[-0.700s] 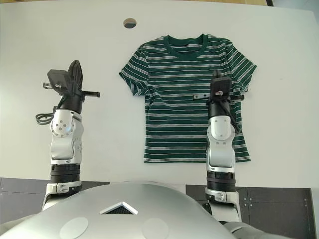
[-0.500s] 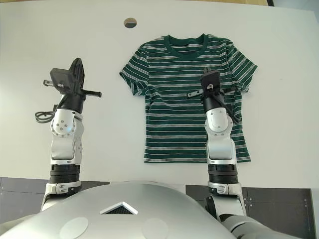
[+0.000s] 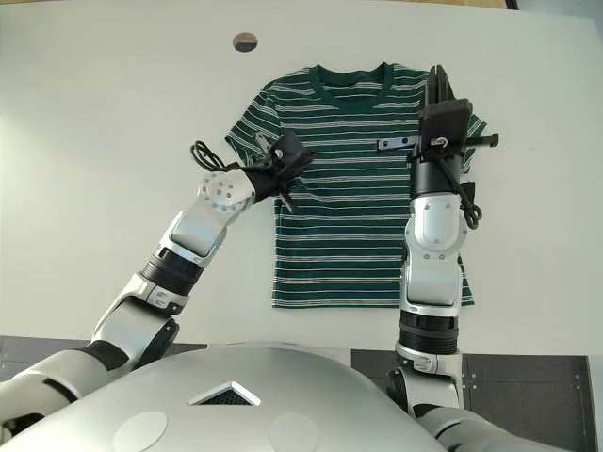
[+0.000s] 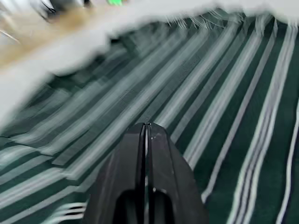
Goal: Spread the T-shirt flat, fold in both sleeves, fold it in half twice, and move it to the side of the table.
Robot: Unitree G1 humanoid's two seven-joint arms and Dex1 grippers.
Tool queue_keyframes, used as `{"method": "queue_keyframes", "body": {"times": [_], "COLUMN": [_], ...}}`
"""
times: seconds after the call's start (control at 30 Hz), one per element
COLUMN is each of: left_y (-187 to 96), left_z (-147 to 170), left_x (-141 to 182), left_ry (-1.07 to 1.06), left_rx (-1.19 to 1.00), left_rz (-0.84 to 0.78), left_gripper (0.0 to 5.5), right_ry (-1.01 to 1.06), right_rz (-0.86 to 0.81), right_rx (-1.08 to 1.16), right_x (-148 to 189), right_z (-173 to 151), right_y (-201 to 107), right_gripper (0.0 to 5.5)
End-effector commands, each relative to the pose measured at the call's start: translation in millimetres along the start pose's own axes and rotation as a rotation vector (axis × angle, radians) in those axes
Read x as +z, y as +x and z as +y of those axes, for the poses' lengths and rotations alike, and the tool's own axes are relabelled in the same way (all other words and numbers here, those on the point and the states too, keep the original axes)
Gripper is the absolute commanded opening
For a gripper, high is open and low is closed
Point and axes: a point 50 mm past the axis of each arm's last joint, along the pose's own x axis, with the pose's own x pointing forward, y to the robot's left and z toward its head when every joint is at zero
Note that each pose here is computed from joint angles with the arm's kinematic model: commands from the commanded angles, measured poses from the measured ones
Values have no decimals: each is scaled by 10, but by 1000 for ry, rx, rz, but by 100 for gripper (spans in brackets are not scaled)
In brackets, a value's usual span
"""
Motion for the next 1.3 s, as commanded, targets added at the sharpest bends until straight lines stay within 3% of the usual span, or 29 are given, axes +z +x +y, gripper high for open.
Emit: {"method": "queue_keyframes", "body": {"times": [0.03,0.53,0.93,1.0,1.1,1.2,1.3], "left_y": [-41,-1189,-1463,-1478,-1504,-1634,-1768], "left_z": [108,615,857,868,821,954,1142], "left_x": [-193,-825,-1013,-968,-688,-420,-452], "left_ry": [79,294,260,255,219,87,-76], "left_rx": [-11,-57,48,55,54,211,386], "left_rz": [144,416,448,405,186,-24,-30], "left_gripper": [12,12,12,12,12,34,81], "right_ry": [9,32,22,25,31,35,36], "right_rz": [-17,-63,-57,-54,-50,-43,-35], "right_rx": [-4,20,42,46,48,47,37], "right_x": [43,138,107,104,105,97,85], "right_z": [18,51,41,57,90,107,100], "right_y": [21,55,53,47,28,4,-23], "right_gripper": [10,10,10,10,10,10,10]}}
